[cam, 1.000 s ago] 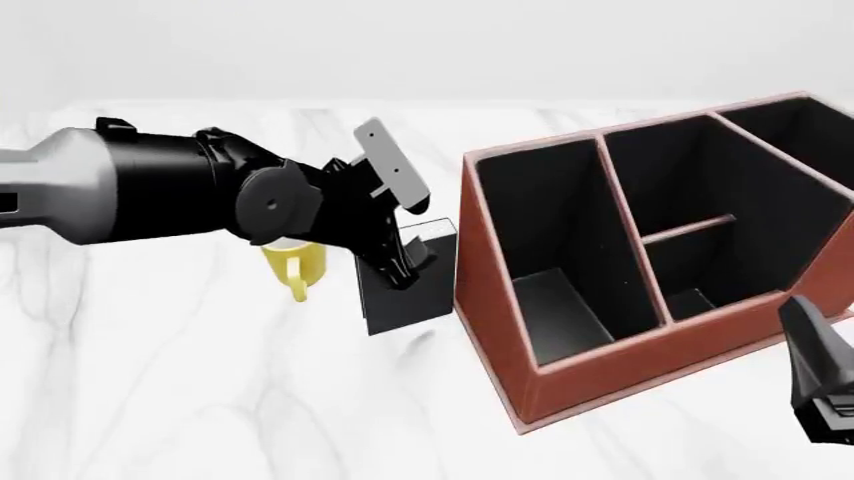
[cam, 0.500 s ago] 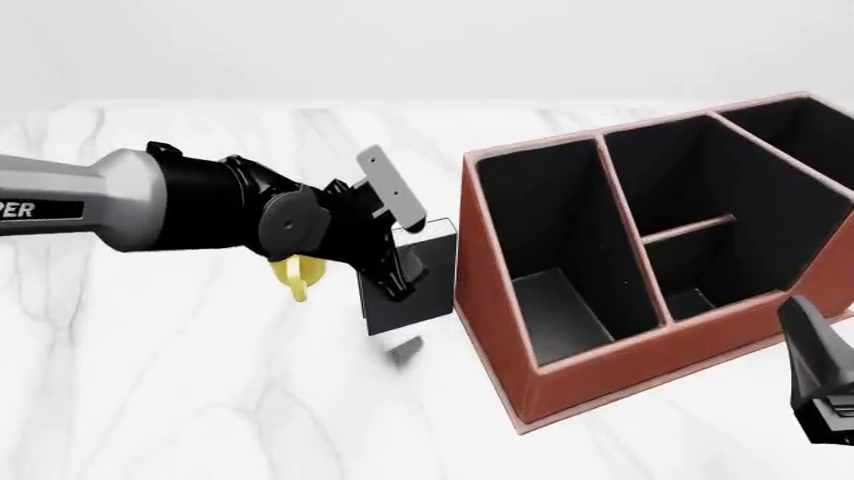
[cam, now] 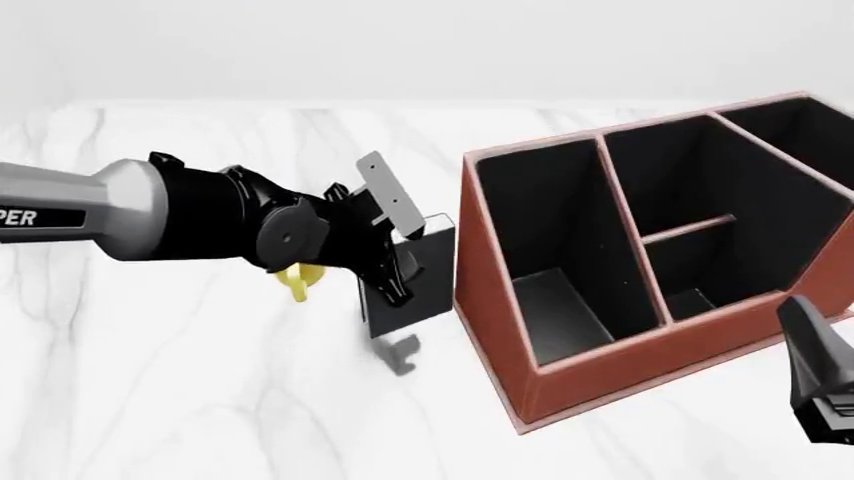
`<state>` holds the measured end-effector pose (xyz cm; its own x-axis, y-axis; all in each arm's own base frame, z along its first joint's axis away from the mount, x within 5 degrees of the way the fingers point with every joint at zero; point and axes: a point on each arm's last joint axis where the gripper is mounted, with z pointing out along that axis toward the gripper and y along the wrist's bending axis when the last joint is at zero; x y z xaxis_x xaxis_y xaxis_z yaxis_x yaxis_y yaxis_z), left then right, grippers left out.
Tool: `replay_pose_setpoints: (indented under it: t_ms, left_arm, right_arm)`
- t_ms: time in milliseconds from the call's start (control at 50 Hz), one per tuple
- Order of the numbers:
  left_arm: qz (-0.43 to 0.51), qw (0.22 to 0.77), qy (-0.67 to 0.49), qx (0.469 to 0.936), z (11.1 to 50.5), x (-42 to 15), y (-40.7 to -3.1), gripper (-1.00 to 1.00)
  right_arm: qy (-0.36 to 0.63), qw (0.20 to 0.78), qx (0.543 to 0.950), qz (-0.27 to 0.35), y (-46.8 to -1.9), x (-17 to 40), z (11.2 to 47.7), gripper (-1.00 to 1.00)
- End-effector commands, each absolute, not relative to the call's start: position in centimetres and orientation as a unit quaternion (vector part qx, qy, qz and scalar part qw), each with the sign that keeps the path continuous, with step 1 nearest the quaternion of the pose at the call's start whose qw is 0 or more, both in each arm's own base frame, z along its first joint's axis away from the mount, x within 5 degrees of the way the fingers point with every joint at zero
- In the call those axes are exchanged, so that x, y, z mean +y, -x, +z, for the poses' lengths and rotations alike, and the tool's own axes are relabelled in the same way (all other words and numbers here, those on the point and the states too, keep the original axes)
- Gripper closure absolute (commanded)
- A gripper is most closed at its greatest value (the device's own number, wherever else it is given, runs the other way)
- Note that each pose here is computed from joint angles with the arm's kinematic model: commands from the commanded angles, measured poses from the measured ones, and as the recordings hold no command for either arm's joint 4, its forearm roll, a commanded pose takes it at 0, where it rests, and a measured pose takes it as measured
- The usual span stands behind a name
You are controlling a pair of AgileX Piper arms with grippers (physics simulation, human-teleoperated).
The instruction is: Pick up the book and place it in the back compartment of the caddy.
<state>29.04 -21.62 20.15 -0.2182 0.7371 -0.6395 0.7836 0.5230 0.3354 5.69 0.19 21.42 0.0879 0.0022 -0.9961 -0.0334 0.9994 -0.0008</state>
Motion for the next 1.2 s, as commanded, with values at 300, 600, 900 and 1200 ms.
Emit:
replay_pose_setpoints:
  t_ms: [300,600,900,1200]
  left_arm:
    - [-0.043,0.501,-0.403,0.765,39.1,-16.4,-25.5,1.0]
    - [-0.053,0.546,-0.421,0.722,49.7,-15.5,-21.5,1.0]
    - [-0.109,0.59,-0.458,0.656,53.8,-19.1,-18.8,1.0]
    - [-0.238,0.597,-0.49,0.589,47.7,-32.8,-17.8,1.0]
  right_arm:
    - [0.011,0.739,0.674,0.011,-5.6,0.2,21.5,-1.0]
    - [0.012,0.74,0.673,0.01,-5.6,0.2,21.5,-1.0]
    - [0.013,0.74,0.672,0.011,-5.6,0.2,21.5,-1.0]
    - [0.013,0.739,0.674,0.011,-5.6,0.2,21.4,-1.0]
